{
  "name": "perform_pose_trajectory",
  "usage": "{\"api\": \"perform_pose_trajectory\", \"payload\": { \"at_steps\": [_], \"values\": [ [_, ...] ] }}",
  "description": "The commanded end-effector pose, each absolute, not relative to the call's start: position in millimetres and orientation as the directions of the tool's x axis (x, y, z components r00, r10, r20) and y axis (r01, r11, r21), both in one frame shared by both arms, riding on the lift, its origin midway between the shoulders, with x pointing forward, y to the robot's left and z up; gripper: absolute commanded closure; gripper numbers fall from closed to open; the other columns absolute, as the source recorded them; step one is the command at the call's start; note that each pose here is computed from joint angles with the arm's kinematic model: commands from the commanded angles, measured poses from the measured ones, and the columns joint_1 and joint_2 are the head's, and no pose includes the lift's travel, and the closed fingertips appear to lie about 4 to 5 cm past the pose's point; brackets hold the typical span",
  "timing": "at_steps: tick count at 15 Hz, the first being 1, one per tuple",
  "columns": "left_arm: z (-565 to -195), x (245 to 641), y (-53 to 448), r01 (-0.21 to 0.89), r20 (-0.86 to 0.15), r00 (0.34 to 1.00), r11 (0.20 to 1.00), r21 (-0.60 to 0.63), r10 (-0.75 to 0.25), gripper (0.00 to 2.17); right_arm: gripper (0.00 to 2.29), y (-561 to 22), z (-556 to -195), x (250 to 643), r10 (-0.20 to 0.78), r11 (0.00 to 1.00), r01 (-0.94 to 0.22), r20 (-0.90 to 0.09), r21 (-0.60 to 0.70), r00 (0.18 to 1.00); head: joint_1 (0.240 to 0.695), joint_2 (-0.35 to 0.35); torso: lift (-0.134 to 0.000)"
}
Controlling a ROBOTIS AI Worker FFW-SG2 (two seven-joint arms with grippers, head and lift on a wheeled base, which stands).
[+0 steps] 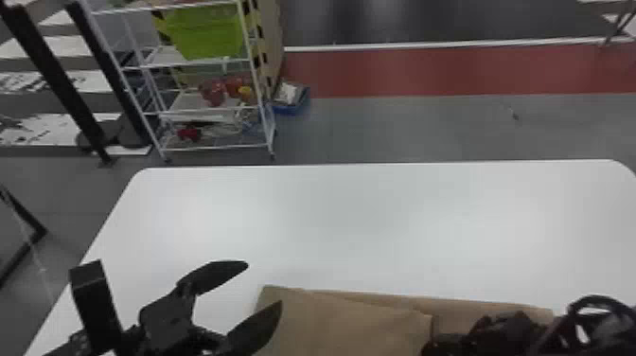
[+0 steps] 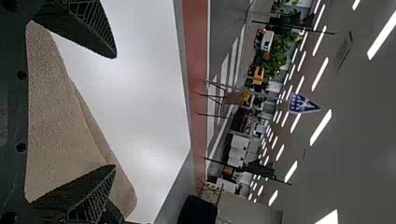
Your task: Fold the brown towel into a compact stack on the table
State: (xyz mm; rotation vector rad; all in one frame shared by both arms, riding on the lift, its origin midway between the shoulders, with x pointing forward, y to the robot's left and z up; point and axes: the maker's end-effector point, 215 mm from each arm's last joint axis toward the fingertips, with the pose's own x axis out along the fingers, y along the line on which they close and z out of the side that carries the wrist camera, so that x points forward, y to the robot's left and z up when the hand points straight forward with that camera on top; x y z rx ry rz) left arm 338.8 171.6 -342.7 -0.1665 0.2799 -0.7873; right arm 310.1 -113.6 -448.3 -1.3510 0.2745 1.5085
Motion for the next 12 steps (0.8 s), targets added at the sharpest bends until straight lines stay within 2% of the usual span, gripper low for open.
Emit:
{"api": "perform_pose_trajectory", "payload": {
  "at_steps": [1, 9, 12],
  "values": [
    [-341, 339, 171, 0.675, -0.182, 0.672, 0.694, -0.25, -0.718, 0.04, 0.66, -119, -449, 313, 0.518, -0.404, -0.808, -0.835, -0.429, 0.184, 0.695, 0.107, -0.119],
    [-342, 339, 172, 0.673, -0.184, 0.673, 0.696, -0.25, -0.716, 0.04, 0.65, -122, -449, 310, 0.512, -0.411, -0.807, -0.84, -0.425, 0.182, 0.695, 0.09, -0.119],
    [-344, 339, 174, 0.668, -0.188, 0.675, 0.7, -0.252, -0.713, 0.04, 0.65, -121, -439, 311, 0.521, -0.404, -0.803, -0.832, -0.438, 0.191, 0.695, 0.093, -0.119]
  ]
}}
